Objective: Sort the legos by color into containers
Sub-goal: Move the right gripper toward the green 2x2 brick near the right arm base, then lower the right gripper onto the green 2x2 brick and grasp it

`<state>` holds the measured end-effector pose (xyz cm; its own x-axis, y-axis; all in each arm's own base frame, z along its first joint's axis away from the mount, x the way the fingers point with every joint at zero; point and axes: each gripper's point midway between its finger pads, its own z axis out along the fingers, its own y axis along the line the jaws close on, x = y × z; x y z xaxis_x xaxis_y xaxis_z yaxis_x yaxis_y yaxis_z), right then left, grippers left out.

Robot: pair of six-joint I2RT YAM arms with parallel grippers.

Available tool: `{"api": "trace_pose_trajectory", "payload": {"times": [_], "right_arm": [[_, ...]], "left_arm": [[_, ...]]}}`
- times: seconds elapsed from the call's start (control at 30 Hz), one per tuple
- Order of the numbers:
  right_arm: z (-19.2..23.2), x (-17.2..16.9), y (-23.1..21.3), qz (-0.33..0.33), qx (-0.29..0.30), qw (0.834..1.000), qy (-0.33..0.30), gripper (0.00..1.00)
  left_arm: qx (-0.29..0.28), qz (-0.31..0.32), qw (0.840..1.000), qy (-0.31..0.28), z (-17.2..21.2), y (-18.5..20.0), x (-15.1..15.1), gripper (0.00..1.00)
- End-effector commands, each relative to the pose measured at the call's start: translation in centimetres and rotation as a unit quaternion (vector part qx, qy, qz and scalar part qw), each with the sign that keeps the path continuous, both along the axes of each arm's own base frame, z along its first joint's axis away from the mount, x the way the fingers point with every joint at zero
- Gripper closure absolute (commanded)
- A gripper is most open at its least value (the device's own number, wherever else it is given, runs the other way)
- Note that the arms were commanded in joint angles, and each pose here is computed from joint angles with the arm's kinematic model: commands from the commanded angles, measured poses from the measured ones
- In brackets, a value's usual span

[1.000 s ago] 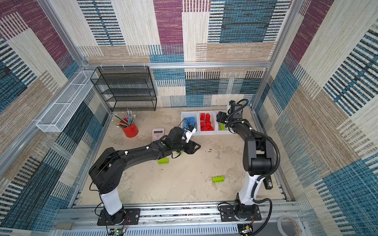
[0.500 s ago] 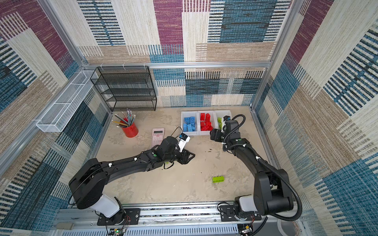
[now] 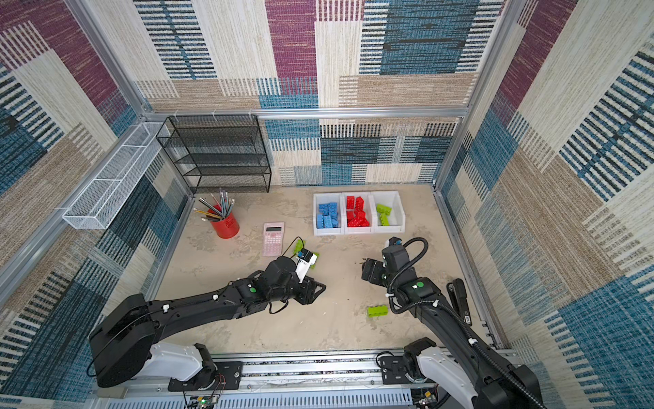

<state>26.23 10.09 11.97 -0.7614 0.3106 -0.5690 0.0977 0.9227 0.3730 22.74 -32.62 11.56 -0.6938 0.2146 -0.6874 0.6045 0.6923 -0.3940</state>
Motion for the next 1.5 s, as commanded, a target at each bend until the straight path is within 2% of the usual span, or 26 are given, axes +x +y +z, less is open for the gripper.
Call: {"api": "trace_pose_trajectory", "payload": {"times": [0.0,0.17,0.37,0.9,1.27,1.47], "right_arm": [[-1.6,-1.3,-0.4,-0.045,-0.008,0.998,0.035,0.12],[-2.8,-3.4,0.3,-0.064,-0.007,0.996,0.058,0.12],[-4.0,-6.1,1.4,-0.053,-0.010,0.993,0.108,0.15],[-5.7,-13.2,1.9,-0.018,-0.046,0.969,0.243,0.15],[-7.6,-11.9,3.0,-0.035,-0.015,0.974,0.224,0.14],[-8.8,-10.4,2.4,-0.051,-0.037,0.976,0.208,0.14]], "left_arm": [[-0.007,0.011,1.000,0.001,-0.1,0.4,-0.1,0.41],[-0.004,0.009,1.000,0.012,-1.0,0.8,-0.7,0.41],[0.020,0.016,0.999,0.033,-2.4,1.1,-0.8,0.41],[0.015,0.016,0.999,0.026,-1.6,1.5,-0.9,0.41],[0.019,0.017,0.999,0.026,-1.6,1.7,-1.0,0.41],[0.021,0.018,0.999,0.027,-1.8,1.8,-1.0,0.41]]}}
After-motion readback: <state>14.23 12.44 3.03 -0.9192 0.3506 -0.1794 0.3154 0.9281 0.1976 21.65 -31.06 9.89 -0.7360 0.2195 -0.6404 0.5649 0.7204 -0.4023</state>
